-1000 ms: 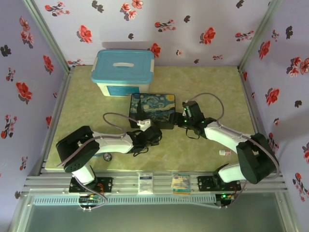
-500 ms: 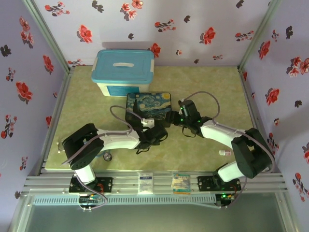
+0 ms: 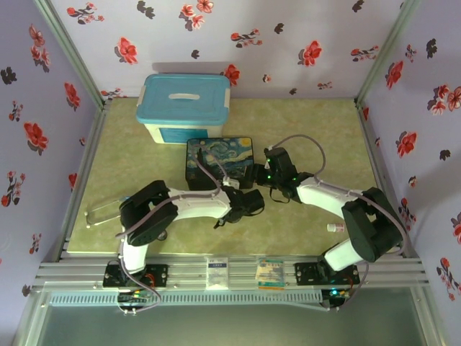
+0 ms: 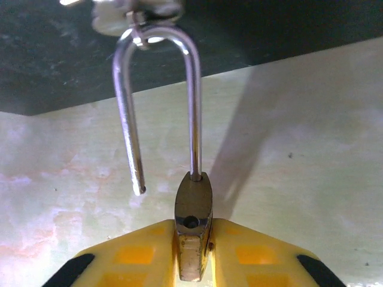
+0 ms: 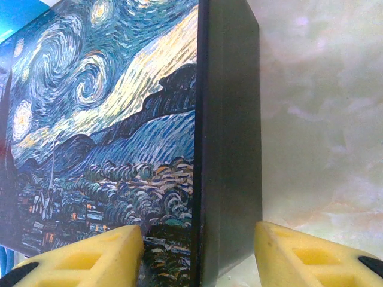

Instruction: Unlock a padlock with a key

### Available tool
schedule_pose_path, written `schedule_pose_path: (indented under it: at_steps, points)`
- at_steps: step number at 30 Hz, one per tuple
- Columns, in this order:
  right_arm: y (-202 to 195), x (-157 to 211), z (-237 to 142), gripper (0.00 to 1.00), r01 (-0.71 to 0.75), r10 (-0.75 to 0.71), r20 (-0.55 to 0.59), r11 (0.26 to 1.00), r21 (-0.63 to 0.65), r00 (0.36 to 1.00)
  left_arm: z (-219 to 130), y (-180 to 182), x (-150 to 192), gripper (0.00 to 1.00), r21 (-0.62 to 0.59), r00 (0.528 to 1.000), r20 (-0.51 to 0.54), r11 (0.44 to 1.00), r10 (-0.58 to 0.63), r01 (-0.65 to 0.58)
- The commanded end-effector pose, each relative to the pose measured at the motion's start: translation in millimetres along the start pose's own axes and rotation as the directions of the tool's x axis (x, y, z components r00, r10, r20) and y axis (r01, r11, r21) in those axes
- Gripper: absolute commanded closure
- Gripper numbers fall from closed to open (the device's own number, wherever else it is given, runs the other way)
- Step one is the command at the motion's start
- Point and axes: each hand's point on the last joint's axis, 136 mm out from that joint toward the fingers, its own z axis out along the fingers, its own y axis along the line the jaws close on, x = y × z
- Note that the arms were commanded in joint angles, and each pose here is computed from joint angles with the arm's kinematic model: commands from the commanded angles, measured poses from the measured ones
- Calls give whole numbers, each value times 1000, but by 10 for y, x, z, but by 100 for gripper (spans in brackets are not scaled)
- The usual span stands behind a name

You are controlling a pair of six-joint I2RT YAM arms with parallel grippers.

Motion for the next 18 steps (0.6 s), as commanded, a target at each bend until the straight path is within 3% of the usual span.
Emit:
schedule_pose_path:
  at_steps: [1, 4, 11, 18]
  points:
    - [-447, 454, 66, 48, -6, 29, -133, 986, 168, 991, -59, 98, -54, 79, -128, 992, 38, 985, 124, -118]
    - [-458, 420, 33, 48, -6, 27, -114, 985, 175, 993, -15, 120, -15, 80, -189, 984, 11, 966, 180, -175]
    - [-461, 349, -8, 47, -3, 21, -100, 983, 183, 995, -84, 257, -48, 68, -332, 961, -2, 906, 277, -262]
    - [-459, 337, -11, 48, -7, 25, -99, 984, 177, 995, -179, -11, -85, 72, -267, 958, 56, 929, 280, -255]
